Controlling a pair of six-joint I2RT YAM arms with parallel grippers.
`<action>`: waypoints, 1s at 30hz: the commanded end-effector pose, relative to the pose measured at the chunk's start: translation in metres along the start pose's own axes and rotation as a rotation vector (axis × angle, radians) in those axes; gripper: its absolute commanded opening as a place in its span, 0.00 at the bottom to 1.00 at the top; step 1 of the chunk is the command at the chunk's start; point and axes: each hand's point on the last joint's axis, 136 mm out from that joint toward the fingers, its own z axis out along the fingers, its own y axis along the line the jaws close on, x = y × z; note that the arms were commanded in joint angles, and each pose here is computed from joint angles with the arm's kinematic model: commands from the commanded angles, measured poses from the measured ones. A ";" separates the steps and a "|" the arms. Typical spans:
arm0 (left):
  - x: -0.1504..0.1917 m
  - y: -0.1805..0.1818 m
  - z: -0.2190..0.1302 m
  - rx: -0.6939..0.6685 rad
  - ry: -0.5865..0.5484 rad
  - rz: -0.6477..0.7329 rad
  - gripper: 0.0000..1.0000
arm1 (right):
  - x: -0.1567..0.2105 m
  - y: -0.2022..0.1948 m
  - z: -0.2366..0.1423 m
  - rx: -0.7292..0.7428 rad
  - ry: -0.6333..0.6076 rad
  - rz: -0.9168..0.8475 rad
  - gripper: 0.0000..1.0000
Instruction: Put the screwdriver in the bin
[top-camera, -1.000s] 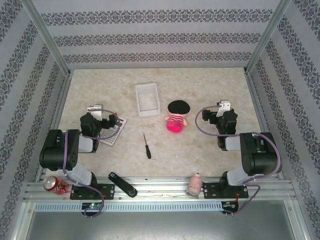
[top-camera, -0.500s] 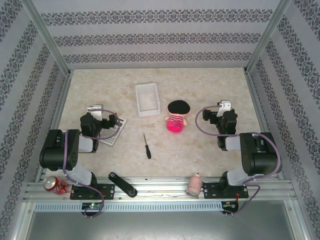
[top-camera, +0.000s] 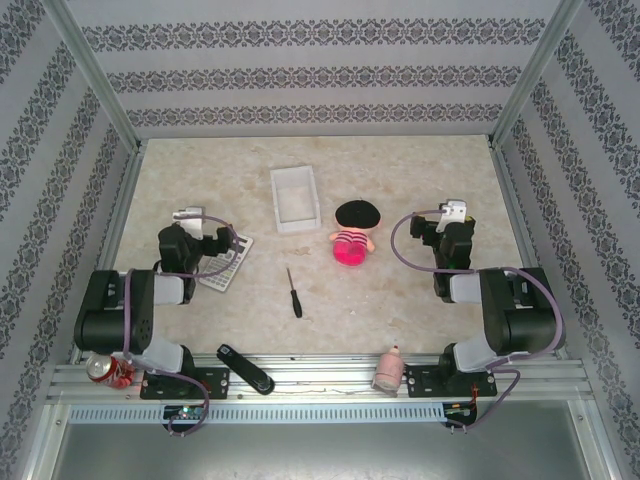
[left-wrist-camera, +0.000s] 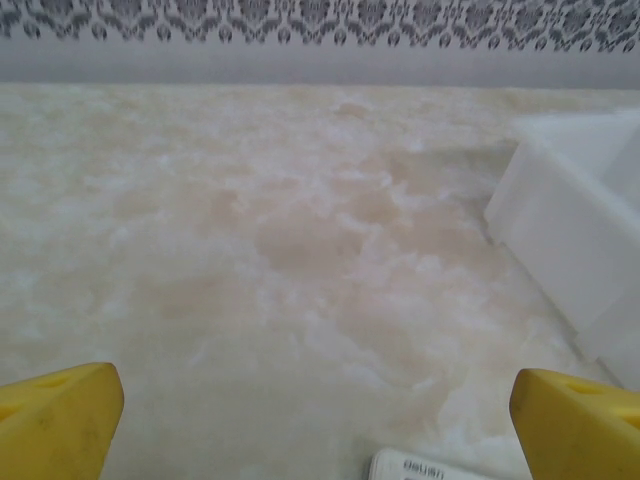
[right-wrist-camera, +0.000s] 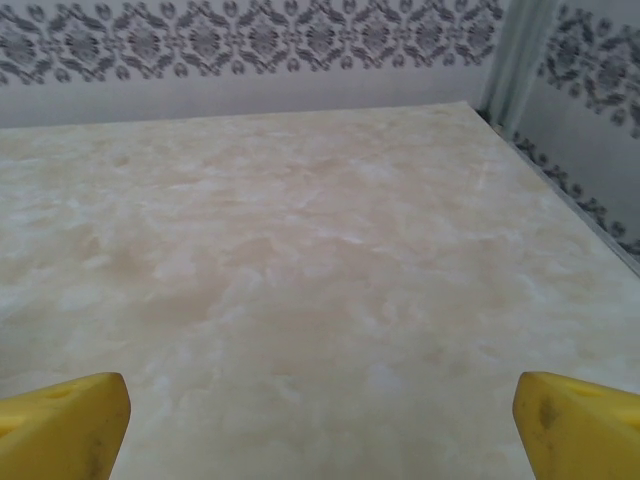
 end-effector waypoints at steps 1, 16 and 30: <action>-0.009 -0.004 -0.010 0.015 0.084 0.049 0.99 | -0.031 -0.010 -0.010 0.065 -0.027 0.037 0.98; -0.056 -0.016 -0.084 0.032 0.395 0.130 0.99 | -0.101 0.050 -0.107 -0.228 0.304 0.398 0.98; -0.068 -0.028 -0.114 0.084 0.656 0.053 0.99 | -0.001 0.209 -0.217 -0.464 0.804 -0.173 0.97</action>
